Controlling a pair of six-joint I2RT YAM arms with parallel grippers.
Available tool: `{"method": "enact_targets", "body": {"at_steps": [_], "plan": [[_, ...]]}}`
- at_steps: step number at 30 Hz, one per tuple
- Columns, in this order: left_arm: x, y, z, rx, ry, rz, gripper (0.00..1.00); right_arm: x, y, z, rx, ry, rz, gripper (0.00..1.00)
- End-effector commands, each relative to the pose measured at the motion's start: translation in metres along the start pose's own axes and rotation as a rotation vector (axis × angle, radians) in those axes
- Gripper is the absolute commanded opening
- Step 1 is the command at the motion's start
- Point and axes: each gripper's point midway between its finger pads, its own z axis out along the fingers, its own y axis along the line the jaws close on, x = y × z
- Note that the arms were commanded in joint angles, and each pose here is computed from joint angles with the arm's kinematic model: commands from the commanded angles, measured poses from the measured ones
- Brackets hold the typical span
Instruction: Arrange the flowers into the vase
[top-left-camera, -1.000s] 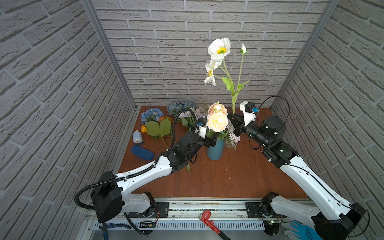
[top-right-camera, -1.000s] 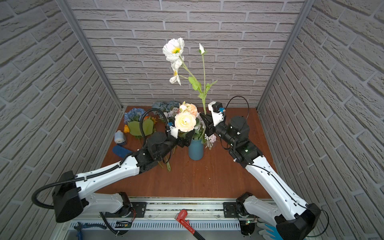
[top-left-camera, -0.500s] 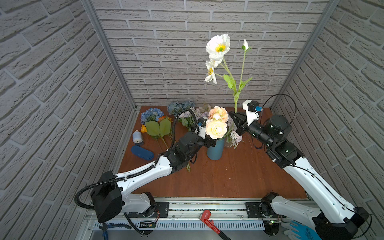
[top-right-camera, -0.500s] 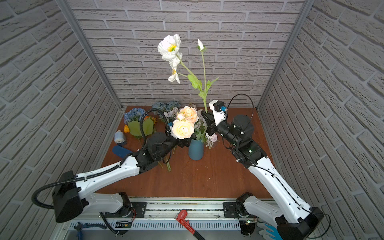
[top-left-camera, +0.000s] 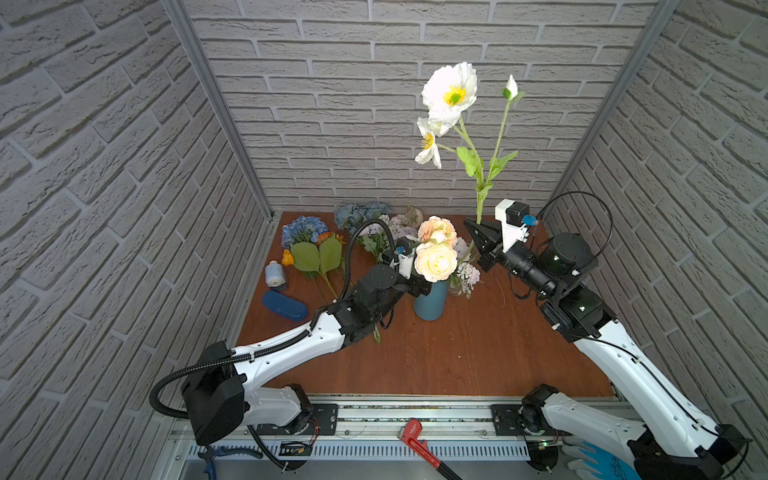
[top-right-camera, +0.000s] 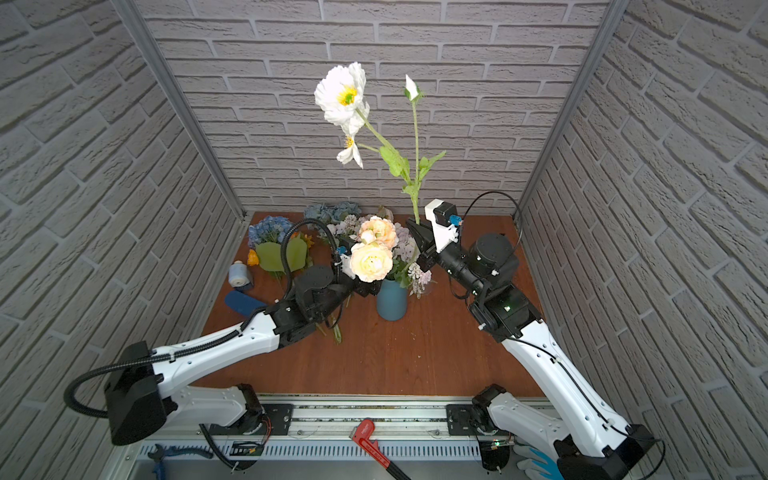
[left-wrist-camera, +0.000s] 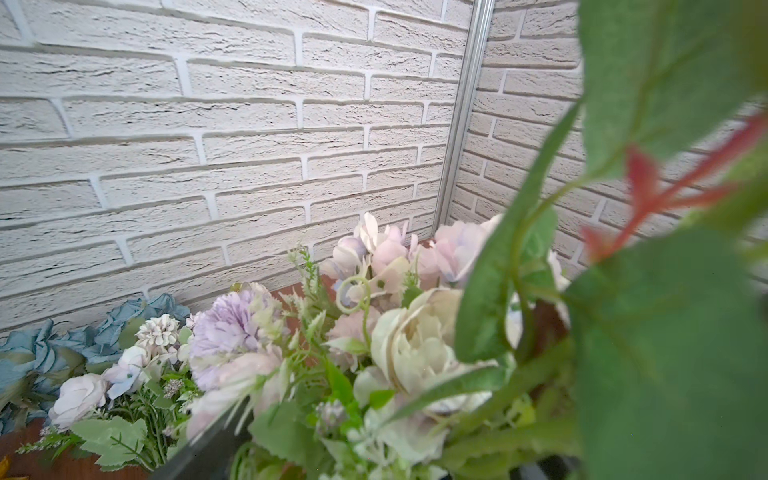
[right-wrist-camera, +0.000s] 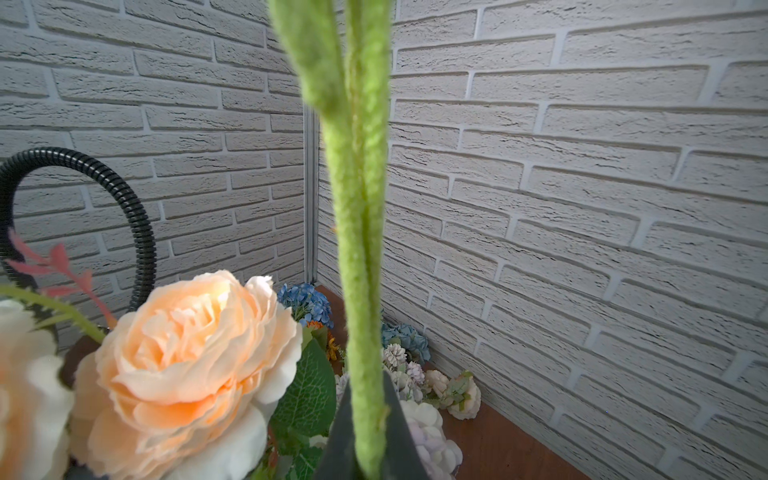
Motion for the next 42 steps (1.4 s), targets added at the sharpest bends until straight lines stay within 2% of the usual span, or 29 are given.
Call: {"method": "enact_targets", "body": {"at_steps": [1,21,35,42], "plan": [[-0.010,-0.003,-0.001,0.013,-0.052,-0.017,0.91,-0.041,0.006,-0.014,-0.019,-0.136,-0.032,0.06],[-0.009,-0.007,0.000,0.030,-0.054,-0.026,0.91,-0.085,0.017,-0.023,-0.078,-0.269,-0.056,0.06],[-0.008,-0.006,0.000,0.026,-0.053,-0.021,0.91,-0.065,0.022,-0.019,-0.120,-0.258,0.061,0.06],[-0.010,-0.006,-0.002,0.028,-0.055,-0.026,0.91,-0.041,0.014,-0.002,-0.085,-0.246,0.044,0.06]]}}
